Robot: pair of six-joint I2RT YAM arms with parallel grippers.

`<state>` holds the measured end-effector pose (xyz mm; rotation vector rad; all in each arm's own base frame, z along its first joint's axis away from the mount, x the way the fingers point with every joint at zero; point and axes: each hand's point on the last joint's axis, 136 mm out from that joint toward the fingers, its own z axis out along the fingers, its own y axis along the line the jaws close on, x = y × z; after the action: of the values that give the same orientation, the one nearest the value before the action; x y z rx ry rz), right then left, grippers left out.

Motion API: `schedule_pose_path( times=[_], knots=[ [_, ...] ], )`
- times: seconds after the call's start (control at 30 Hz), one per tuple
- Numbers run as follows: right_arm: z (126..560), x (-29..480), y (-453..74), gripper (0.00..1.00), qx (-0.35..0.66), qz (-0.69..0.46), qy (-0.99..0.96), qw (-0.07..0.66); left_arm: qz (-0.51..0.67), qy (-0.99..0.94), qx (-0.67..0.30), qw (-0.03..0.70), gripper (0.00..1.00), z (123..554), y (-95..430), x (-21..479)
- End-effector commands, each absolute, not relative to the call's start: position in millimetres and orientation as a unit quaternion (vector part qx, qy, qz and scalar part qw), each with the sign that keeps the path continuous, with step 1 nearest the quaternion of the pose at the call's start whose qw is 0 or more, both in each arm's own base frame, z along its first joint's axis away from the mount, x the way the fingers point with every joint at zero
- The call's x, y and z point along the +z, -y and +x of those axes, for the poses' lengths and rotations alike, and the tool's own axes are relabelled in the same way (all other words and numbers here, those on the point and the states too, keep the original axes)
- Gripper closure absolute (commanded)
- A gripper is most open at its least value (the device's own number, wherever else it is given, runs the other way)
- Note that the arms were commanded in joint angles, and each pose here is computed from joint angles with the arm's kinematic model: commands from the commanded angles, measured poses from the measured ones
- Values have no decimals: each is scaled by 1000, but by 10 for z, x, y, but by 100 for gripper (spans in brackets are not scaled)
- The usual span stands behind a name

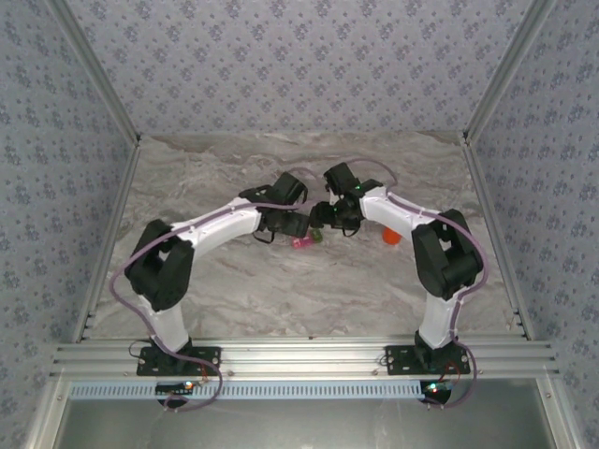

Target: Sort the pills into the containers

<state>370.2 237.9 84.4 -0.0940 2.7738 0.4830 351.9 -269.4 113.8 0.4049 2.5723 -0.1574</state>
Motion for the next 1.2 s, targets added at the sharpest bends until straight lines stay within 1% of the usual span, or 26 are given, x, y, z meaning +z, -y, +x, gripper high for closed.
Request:
schedule_pose_path(
  times=[0.0,0.1,0.23,0.27,0.37,0.5,0.57,0.7,0.73,0.8,0.87,0.93,1.07,1.17],
  knots=[
    [3901,1563,-2317,30,205,-17,-953,223,117,-924,-62,359,0,3762,2529,1904],
    [4039,2014,-2156,26,223,0,-937,270,94,-907,-45,407,0,3858,2276,2320],
    [4180,2622,-1575,13,215,52,-910,351,51,-877,-14,477,0,3979,1774,2812],
    [4190,2758,-1376,1,208,70,-902,372,37,-870,-9,492,0,4008,1628,2900],
    [4168,3079,-777,0,182,121,-877,427,-8,-846,2,533,0,4053,1160,3051],
    [4046,3244,-10,0,125,195,-849,475,1,-808,40,587,0,4051,740,3078],
    [3958,3162,379,0,86,244,-838,480,1,-805,79,589,0,4018,525,2953],
    [3801,2793,1006,0,6,321,-817,479,-70,-804,69,586,0,3957,39,2682],
    [3742,2598,1149,0,-19,340,-810,478,-77,-801,78,588,0,3930,-69,2590],
    [3647,2412,1395,0,-73,357,-788,496,-72,-808,99,576,0,3890,-206,2394],
    [3572,2160,1487,0,-118,343,-787,499,-59,-808,114,575,0,3848,-271,2195],
    [3537,1914,1508,0,-136,332,-793,493,-67,-805,117,578,0,3805,-326,2058],
    [3520,1450,1412,0,-136,319,-809,475,-64,-805,117,578,0,3775,-345,1790],
    [3563,1248,1235,0,-144,283,-815,485,-58,-813,119,567,0,3751,-340,1552]
  ],
)
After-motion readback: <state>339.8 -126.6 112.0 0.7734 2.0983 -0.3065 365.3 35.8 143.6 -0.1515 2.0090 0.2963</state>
